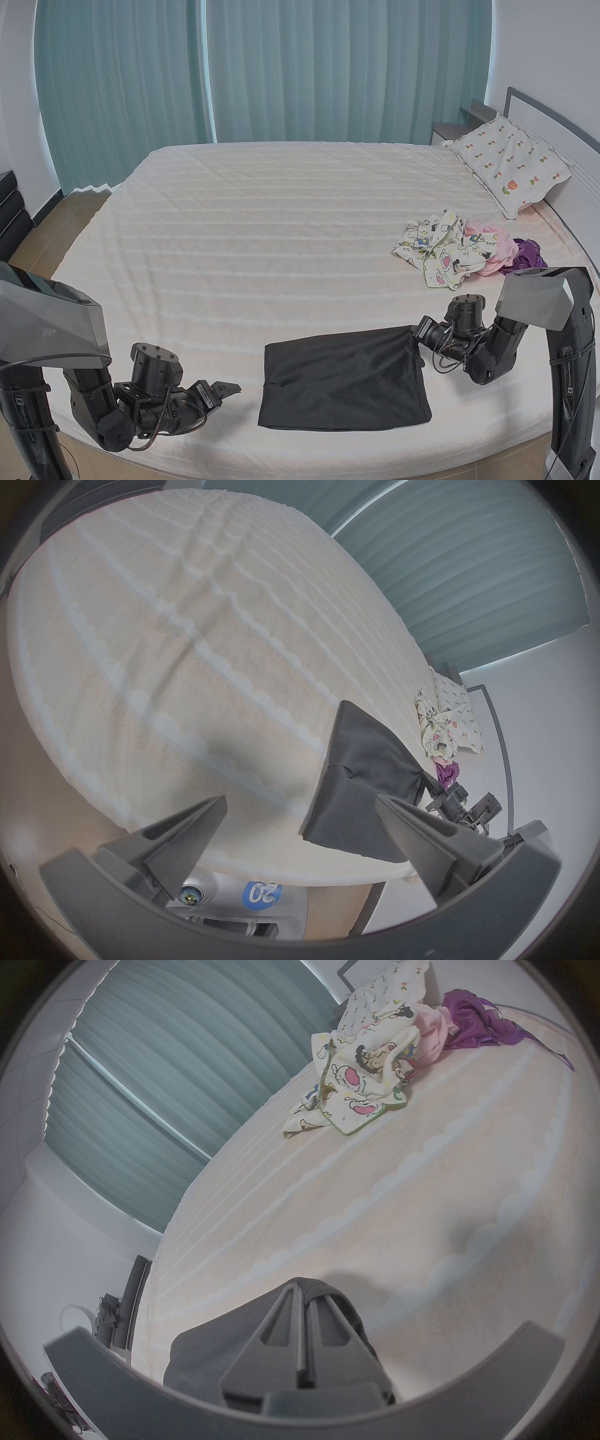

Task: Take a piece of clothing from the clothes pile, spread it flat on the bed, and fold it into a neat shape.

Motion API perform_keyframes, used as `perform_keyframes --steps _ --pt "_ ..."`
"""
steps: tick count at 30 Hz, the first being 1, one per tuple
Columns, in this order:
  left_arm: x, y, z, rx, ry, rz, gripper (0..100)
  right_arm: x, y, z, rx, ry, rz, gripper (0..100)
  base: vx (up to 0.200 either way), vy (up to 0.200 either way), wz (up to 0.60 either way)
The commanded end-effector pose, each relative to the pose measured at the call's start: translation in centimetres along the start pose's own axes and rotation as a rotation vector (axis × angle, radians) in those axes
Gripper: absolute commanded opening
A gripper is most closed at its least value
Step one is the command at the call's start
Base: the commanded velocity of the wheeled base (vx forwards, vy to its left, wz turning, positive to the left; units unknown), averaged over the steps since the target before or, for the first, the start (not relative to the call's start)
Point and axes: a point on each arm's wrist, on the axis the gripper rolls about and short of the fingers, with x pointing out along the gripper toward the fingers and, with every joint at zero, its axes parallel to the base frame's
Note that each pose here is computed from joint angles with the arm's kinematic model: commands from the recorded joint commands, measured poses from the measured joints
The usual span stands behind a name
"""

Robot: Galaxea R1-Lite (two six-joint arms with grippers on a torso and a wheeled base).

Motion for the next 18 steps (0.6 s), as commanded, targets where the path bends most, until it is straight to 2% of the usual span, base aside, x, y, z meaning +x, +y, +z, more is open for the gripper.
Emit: perform_keyframes --steps 1,8,9,14,18 --pt "0.0 0.0 0.0 -0.001 0.001 0.001 100 0.1 -0.1 0.0 0.003 0.004 0.006 0 0.000 0.000 0.00" --pt "0.0 0.0 0.0 -0.001 0.001 0.001 100 0.3 -0.2 0.0 0.019 0.045 -0.025 0 0.000 0.000 0.00" --pt "0.0 0.0 0.0 -0.001 0.001 0.001 100 0.3 -0.3 0.0 0.021 0.046 -0.028 100 0.000 0.000 0.00" --pt "0.0 0.0 0.0 -0.001 0.001 0.001 100 -0.1 -0.1 0.4 0.023 0.040 -0.039 100 0.000 0.000 0.00" --pt "0.1 0.0 0.0 -0.001 0.000 0.000 100 -3.1 0.4 1.6 0.030 0.035 -0.039 100 0.000 0.000 0.00"
